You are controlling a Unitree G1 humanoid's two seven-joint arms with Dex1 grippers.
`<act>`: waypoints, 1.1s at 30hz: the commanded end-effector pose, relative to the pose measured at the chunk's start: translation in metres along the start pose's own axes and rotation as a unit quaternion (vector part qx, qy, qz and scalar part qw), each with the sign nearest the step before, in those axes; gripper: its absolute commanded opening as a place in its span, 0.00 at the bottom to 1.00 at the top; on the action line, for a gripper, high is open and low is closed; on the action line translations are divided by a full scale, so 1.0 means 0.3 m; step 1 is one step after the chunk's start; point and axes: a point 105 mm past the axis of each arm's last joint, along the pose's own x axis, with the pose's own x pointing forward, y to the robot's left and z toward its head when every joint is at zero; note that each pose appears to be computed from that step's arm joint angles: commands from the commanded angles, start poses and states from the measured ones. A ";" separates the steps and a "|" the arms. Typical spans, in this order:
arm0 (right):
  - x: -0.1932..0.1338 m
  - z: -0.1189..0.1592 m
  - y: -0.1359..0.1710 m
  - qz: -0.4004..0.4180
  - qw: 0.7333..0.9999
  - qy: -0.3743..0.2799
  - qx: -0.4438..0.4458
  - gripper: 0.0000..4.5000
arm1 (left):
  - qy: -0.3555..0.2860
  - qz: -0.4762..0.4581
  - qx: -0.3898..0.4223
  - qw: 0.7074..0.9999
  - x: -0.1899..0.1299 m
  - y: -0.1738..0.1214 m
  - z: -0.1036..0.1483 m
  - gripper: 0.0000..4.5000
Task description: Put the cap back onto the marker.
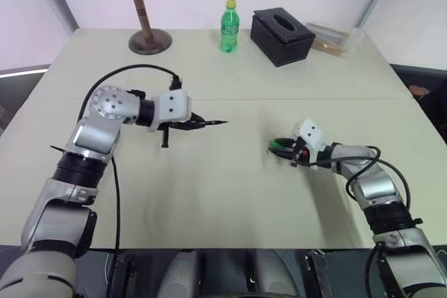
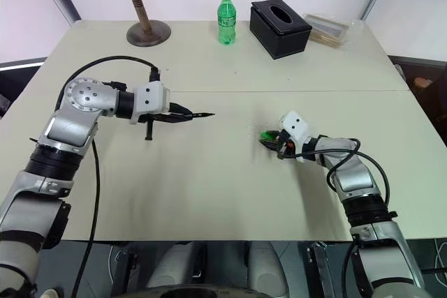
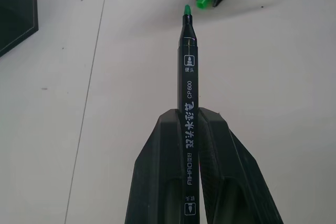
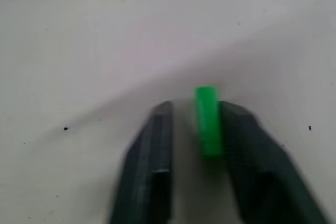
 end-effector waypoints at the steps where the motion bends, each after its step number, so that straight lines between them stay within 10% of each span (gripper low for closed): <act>1: -0.027 -0.013 -0.025 -0.018 1.000 0.008 -0.003 0.01 | -0.013 0.012 0.020 1.000 -0.012 0.020 0.038 0.00; 33: -0.099 0.324 0.132 -0.071 0.975 0.019 -0.210 0.01 | -0.064 -0.036 0.117 0.990 0.200 0.071 0.057 0.00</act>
